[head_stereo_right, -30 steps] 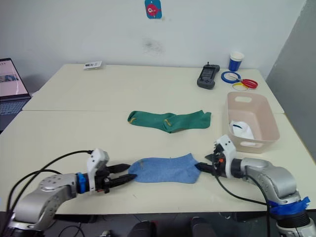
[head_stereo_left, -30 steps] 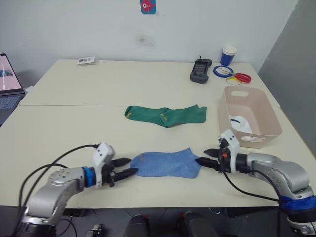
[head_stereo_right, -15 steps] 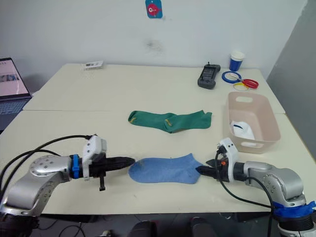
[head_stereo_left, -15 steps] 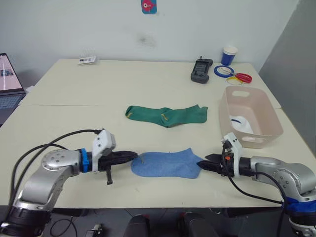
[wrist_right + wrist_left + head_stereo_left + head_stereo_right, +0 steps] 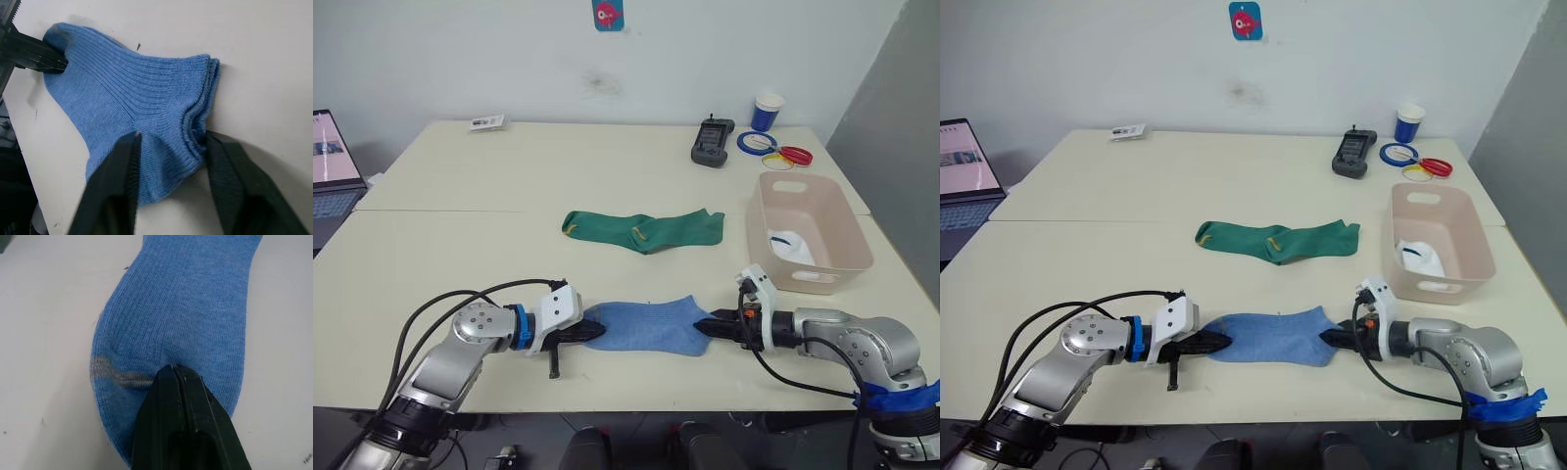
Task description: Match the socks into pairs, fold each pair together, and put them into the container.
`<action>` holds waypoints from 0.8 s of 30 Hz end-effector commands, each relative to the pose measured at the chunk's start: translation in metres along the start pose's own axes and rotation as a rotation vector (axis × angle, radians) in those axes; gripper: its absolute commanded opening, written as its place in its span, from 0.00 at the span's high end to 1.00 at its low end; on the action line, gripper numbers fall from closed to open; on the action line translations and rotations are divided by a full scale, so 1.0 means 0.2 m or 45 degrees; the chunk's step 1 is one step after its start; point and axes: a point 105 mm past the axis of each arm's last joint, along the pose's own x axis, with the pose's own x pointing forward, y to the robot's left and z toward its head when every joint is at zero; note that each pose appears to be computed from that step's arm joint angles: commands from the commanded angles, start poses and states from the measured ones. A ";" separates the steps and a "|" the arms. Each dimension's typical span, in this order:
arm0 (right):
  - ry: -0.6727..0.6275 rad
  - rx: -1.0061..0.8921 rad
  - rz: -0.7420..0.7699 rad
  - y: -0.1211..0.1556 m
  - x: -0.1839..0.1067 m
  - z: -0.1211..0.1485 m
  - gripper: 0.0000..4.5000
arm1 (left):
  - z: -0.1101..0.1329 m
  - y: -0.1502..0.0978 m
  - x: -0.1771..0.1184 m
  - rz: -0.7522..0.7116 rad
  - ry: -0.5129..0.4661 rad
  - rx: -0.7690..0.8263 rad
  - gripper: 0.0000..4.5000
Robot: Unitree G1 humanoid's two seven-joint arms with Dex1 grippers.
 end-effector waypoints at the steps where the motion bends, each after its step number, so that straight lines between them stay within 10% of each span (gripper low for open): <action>1: -0.038 -0.006 0.036 0.02 -0.04 0.06 0.87 | -0.11 -0.06 0.04 -0.035 0.090 -0.101 1.00; 13: -0.125 0.086 0.334 0.20 -0.08 0.24 0.99 | -0.06 -0.03 0.05 -0.016 0.035 -0.161 1.00; 24: -0.055 0.071 0.454 0.37 0.18 0.28 0.99 | -0.06 -0.02 0.07 -0.019 0.040 -0.223 1.00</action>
